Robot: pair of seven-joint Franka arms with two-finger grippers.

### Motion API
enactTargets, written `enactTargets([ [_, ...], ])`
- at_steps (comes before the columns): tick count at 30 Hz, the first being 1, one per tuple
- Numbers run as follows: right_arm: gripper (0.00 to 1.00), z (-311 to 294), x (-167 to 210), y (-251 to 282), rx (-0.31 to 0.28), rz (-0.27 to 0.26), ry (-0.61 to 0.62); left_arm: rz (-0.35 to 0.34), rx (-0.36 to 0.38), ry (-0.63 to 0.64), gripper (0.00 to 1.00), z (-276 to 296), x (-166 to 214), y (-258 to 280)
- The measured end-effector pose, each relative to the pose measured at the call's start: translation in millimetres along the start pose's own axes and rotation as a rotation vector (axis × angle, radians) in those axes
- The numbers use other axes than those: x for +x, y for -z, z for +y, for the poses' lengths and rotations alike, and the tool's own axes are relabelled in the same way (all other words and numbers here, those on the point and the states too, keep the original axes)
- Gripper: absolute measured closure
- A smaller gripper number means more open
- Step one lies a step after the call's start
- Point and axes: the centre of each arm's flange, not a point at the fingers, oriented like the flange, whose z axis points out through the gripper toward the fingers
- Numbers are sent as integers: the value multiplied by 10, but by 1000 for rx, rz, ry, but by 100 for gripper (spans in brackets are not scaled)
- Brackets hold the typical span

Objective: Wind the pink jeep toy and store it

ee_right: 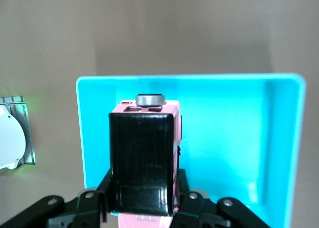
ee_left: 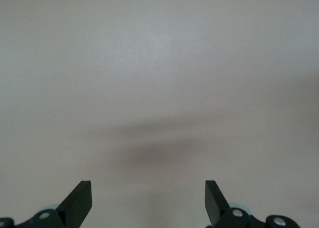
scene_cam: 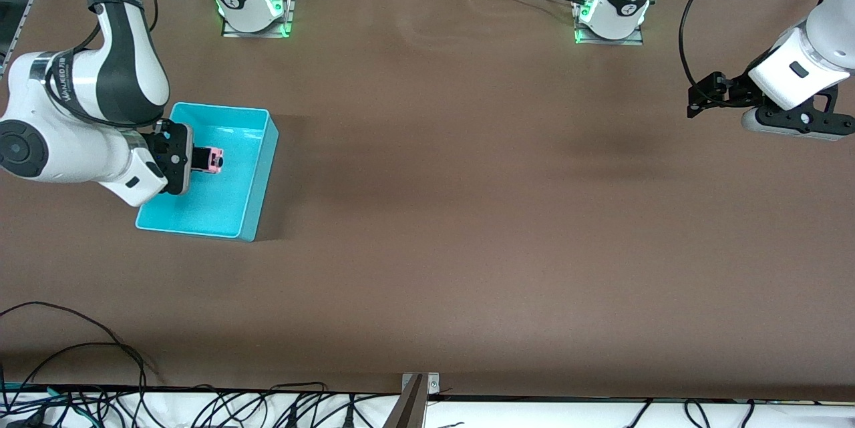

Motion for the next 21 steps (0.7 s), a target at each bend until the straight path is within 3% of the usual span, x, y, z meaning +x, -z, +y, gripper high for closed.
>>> enactTargets([
  [13,49,-413,-235,-1313,-23,11,-18,0,0,0,0,0,0,1],
  [21,49,-534,-258,-1699,-50,12,-7,0,0,1,0,0,0,1],
])
